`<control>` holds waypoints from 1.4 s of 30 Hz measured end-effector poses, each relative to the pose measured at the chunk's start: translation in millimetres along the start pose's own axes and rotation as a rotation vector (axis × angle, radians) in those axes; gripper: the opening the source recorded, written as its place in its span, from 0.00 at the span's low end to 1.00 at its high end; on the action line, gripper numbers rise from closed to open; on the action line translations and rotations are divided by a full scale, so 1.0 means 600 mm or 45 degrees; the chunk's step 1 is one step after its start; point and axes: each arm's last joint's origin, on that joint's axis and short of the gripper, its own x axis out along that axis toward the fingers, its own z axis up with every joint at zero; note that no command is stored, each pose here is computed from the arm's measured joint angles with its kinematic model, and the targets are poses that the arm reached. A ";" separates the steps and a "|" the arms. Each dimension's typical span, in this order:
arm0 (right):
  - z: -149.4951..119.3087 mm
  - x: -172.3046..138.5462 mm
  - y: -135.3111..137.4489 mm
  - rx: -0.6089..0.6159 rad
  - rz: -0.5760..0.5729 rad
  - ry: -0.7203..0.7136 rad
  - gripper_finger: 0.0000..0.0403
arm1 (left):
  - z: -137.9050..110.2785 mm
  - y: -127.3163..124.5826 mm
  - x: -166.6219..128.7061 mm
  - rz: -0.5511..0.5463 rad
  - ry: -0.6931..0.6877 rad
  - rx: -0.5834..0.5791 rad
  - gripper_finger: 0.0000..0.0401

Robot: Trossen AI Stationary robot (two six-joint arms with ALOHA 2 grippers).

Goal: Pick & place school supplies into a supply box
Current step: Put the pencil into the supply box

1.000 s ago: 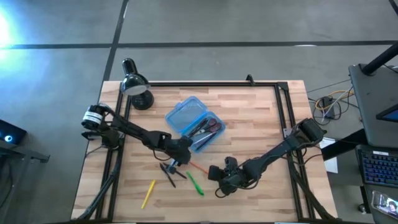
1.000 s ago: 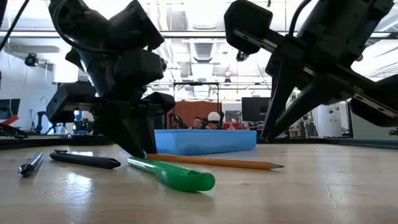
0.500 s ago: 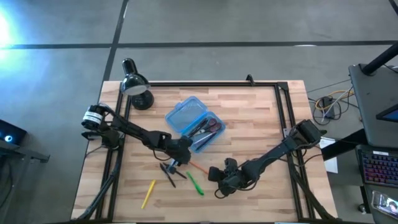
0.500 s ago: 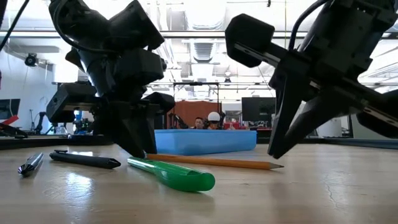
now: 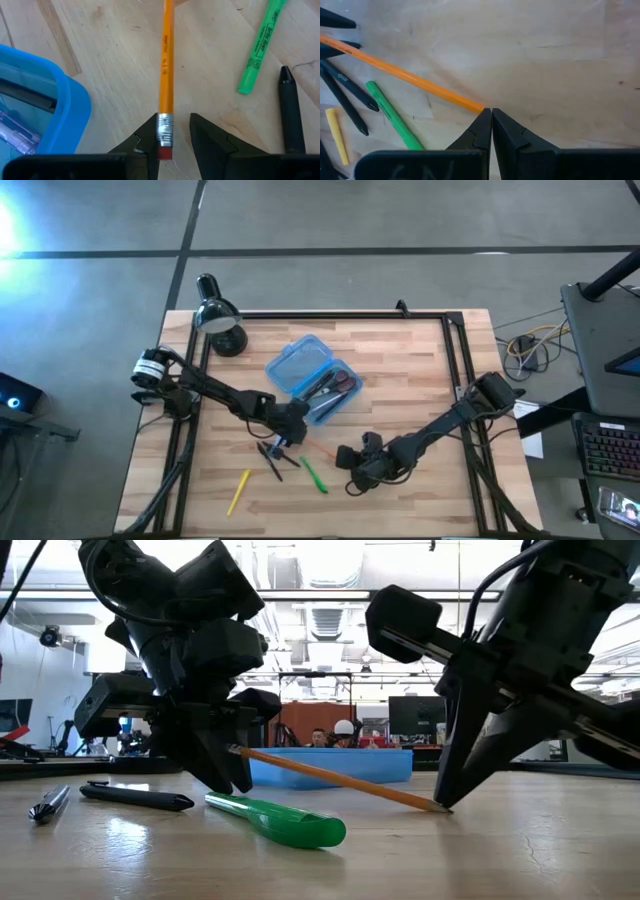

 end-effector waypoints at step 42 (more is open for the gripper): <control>0.026 -0.161 -0.002 -0.197 -0.055 -0.285 0.02 | 0.032 0.016 -0.034 0.033 0.099 -0.183 0.01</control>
